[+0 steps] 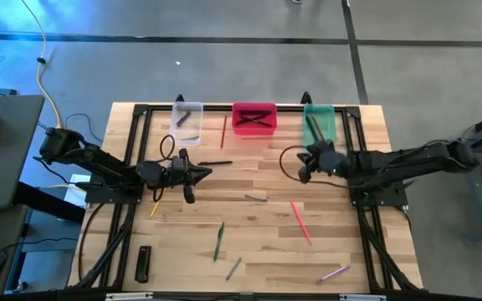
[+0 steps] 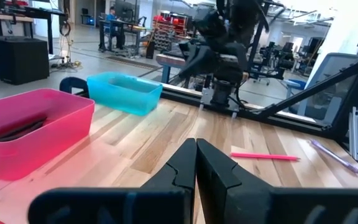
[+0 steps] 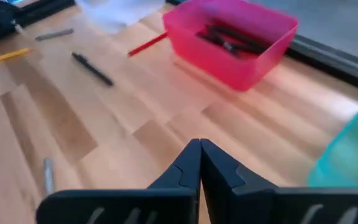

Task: Sort crayons/erasers/pens/pencils in bins
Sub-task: Put the gray crayon into the transparent bin

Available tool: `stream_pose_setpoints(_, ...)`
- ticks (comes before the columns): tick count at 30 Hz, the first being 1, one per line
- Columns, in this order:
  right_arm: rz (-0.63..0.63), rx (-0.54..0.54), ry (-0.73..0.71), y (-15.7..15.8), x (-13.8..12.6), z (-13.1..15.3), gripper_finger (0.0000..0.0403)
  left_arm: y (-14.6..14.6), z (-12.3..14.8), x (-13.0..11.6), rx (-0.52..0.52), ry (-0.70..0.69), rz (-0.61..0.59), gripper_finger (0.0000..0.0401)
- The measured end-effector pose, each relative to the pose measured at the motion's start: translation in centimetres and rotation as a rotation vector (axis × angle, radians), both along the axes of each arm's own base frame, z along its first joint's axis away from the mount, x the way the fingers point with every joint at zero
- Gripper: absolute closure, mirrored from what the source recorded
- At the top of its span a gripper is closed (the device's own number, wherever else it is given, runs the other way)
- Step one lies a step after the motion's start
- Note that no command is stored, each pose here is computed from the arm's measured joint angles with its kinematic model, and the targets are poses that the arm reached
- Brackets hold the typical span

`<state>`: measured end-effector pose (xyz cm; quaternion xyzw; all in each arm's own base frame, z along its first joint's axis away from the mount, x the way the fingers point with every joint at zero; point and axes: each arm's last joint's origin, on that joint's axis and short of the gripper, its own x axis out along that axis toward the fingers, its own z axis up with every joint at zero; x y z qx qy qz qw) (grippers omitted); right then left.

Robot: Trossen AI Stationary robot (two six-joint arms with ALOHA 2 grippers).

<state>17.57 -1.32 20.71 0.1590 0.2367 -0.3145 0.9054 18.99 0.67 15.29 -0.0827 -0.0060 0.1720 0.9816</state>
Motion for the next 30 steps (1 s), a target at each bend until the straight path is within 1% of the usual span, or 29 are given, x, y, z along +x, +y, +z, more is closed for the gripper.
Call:
stream_pose_setpoints(8, 0.066, 0.059, 0.025, 3.5, 1.7, -2.1, 0.0403, 0.0, -0.1, 0.0, 0.000, 0.011, -0.012, 0.0401)
stream_pose_setpoints(11, 0.133, 0.050, 0.014, 4.8, 2.9, -2.9, 0.0402, -0.1, -0.2, 0.0, 0.000, 0.020, -0.026, 0.0401)
stream_pose_setpoints(14, 0.188, 0.040, 0.002, 6.0, 4.1, -3.9, 0.0391, -0.1, -0.2, 0.0, 0.000, 0.024, -0.026, 0.0401)
stream_pose_setpoints(17, 0.228, 0.058, 0.000, 6.7, 5.1, -5.2, 0.0368, -0.1, -0.2, 0.0, 0.000, 0.025, -0.025, 0.0401)
stream_pose_setpoints(20, 0.268, 0.076, 0.010, 7.2, 6.0, -6.5, 0.0333, -0.1, -0.2, 0.0, 0.000, 0.026, -0.025, 0.0401)
stream_pose_setpoints(25, 0.360, 0.057, 0.013, 7.7, 7.2, -8.0, 0.0276, -0.1, -0.3, 0.0, 0.000, 0.027, -0.024, 0.0401)
stream_pose_setpoints(27, 0.391, 0.046, 0.028, 7.8, 7.9, -8.1, 0.0263, -0.1, -0.3, 0.0, 0.000, 0.027, -0.022, 0.0401)
stream_pose_setpoints(30, 0.436, 0.015, 0.071, 8.0, 9.4, -8.1, 0.0255, 0.0, -0.3, 0.0, 0.000, 0.027, -0.020, 0.0401)
